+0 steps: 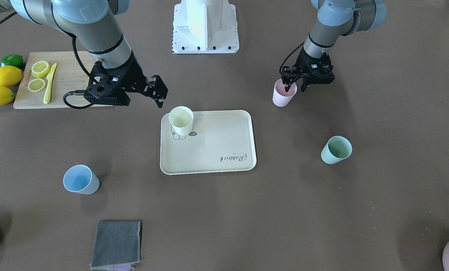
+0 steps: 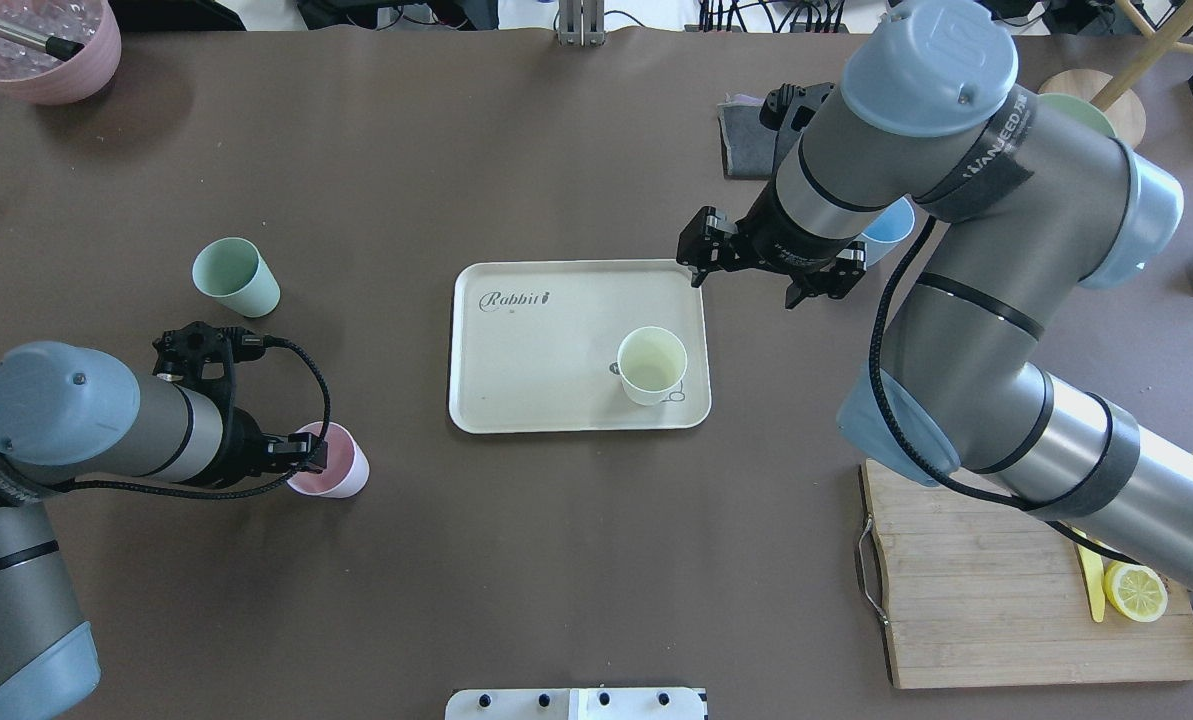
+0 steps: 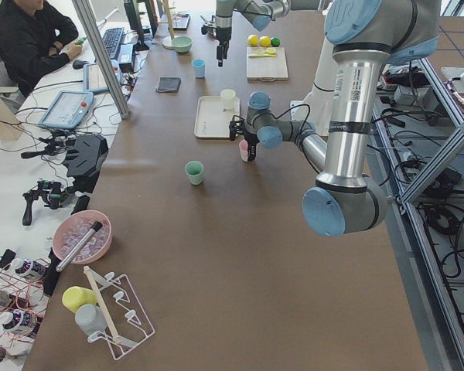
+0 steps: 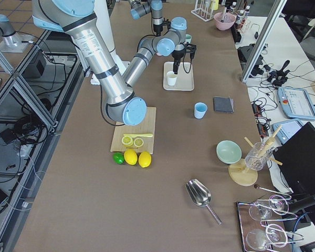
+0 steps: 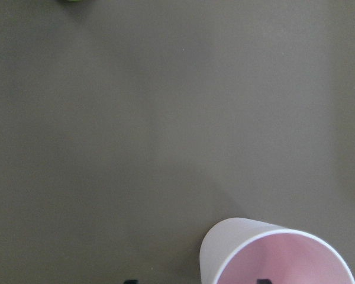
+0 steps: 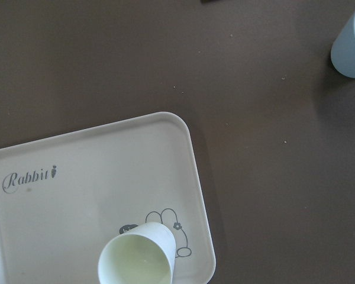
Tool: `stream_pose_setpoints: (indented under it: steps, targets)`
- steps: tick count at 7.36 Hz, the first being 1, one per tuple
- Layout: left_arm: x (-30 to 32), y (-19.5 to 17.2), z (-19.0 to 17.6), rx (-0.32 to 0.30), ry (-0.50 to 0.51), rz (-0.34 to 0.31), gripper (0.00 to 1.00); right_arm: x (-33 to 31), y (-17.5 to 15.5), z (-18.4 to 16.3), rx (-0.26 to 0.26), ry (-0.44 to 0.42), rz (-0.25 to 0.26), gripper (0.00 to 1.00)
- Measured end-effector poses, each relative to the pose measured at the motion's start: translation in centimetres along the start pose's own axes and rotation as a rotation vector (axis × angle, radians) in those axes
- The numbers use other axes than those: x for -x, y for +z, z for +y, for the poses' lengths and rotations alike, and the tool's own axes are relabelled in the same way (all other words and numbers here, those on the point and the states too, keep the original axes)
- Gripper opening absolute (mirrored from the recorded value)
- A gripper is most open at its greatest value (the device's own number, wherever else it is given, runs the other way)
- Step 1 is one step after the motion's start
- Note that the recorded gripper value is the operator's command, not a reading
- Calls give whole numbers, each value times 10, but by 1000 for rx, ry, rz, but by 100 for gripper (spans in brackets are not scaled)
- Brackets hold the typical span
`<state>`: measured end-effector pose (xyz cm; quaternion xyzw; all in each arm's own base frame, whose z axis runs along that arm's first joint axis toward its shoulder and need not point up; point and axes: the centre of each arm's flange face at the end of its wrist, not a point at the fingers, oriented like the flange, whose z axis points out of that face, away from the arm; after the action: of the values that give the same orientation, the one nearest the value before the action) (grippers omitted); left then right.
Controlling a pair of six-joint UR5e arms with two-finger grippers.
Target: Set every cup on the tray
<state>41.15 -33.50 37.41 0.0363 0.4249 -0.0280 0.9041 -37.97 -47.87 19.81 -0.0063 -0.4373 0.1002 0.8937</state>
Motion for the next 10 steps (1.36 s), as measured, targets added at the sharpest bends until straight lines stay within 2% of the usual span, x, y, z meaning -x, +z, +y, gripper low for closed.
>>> stream_pose_setpoints:
  steps: [3,5,7,9,10]
  targets:
    - [-13,-8,-1,-17,-38,25,0,-16,-19,-14,5,14,-4,100]
    - [-14,-25,-20,-40,-70,40,0,-29,-28,-23,-2,11,-4,100]
    - [-56,-52,-52,-45,-109,25,0,-58,-32,-42,-23,-41,21,100]
    - [-112,-78,-67,-39,-127,3,0,-94,-33,-63,-39,-115,58,100]
    - [-130,-80,-73,-38,-139,1,0,-114,-33,-75,-47,-135,80,100]
